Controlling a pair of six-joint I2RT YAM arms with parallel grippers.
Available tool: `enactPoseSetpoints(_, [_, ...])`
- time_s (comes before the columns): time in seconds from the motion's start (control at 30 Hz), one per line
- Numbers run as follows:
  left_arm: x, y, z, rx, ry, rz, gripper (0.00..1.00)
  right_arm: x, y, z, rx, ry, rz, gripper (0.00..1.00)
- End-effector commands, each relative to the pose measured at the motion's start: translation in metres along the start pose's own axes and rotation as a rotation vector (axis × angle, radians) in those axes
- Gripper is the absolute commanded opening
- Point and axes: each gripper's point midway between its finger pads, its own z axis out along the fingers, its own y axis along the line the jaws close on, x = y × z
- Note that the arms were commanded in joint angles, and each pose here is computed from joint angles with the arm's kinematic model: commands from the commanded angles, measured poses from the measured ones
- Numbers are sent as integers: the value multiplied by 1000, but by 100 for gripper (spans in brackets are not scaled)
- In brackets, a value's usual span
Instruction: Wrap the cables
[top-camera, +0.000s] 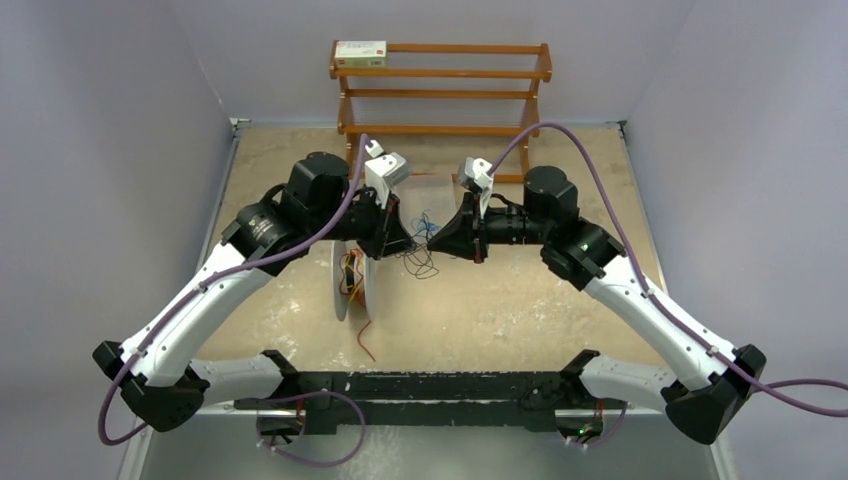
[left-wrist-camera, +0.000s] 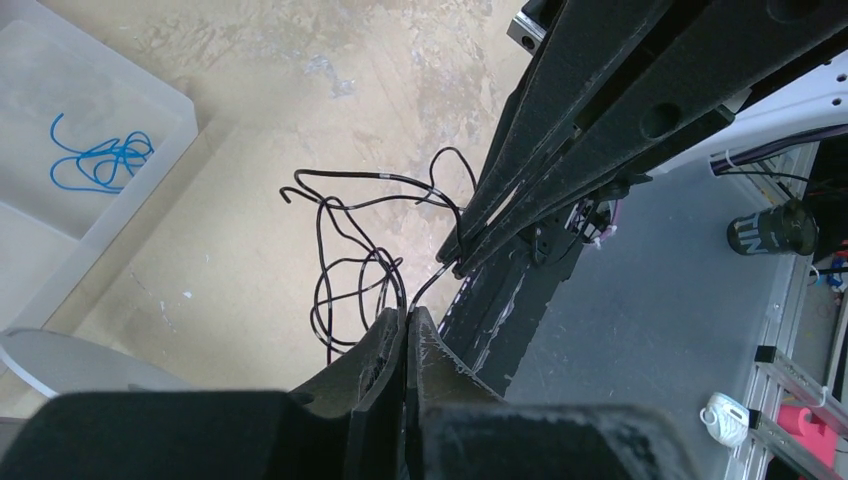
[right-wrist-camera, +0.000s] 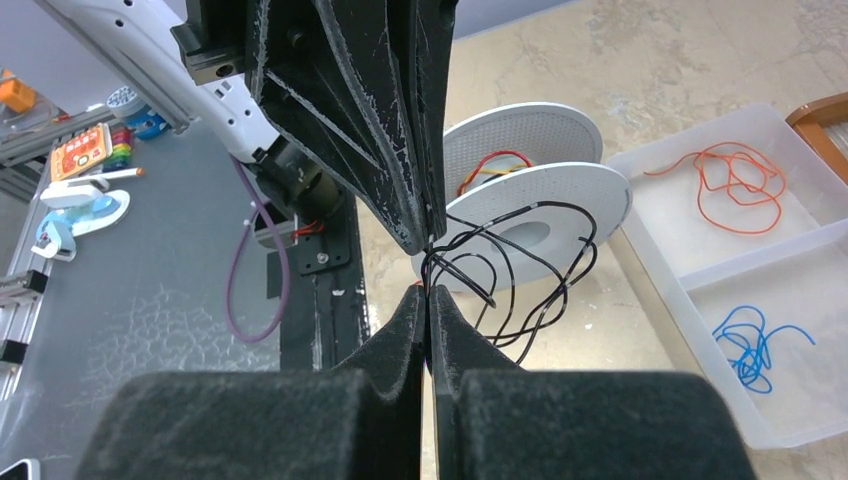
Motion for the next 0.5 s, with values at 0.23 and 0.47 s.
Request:
enactPoseSetpoints(0.23, [-26,-11,-15,1,-99,52,0,-21,-15,-22,203,-79,3,54])
enactPoseSetpoints(0.47, [-19,-13,-12,26,-64,40,0,-31,-21,-46,343,-128,30,72])
